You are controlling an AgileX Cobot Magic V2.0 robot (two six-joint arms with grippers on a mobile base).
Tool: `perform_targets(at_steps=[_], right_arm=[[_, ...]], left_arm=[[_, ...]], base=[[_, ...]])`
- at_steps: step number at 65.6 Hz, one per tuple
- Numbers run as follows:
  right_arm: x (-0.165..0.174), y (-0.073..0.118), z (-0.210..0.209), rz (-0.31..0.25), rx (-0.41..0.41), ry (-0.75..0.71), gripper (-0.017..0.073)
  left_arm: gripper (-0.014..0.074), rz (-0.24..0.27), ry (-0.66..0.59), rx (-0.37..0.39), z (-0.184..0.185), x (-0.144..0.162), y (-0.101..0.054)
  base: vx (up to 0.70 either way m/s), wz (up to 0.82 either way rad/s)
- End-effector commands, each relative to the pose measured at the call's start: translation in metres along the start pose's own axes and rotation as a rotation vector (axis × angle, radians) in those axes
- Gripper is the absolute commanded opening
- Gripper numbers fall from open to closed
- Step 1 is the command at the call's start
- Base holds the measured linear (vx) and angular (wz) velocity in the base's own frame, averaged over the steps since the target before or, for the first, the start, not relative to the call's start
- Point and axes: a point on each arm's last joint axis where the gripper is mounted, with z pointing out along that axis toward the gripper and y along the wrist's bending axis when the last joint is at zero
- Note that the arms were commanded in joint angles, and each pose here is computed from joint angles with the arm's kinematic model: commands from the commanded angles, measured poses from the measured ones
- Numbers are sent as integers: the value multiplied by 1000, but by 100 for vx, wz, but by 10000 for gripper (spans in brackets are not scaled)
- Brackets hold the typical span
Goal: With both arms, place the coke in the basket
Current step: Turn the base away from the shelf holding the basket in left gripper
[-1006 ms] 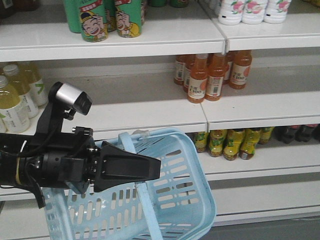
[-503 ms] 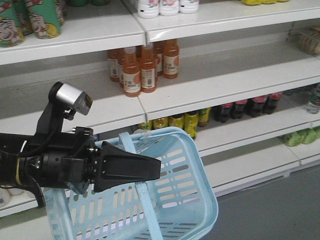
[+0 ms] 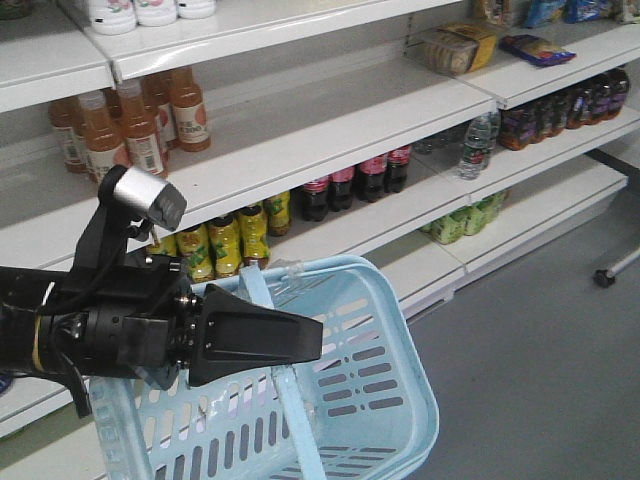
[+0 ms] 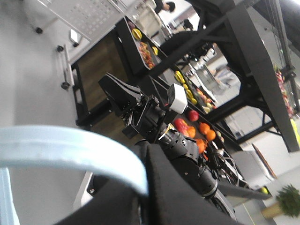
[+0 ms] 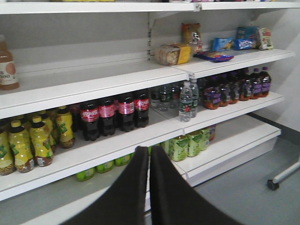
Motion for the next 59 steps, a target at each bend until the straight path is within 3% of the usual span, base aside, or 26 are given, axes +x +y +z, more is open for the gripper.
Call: perform_targets(at_steps=[1,59], right_arm=[[-5,1,-1,-17,-9,-79,-4],[-5,1,-1,-17,-9,-79,-4]], left_arm=[[-8,33,16,227,-4,-2,-32],[-8,33,16,227,-4,-2,-32]], base=[[-10,-45],[-4,-40]])
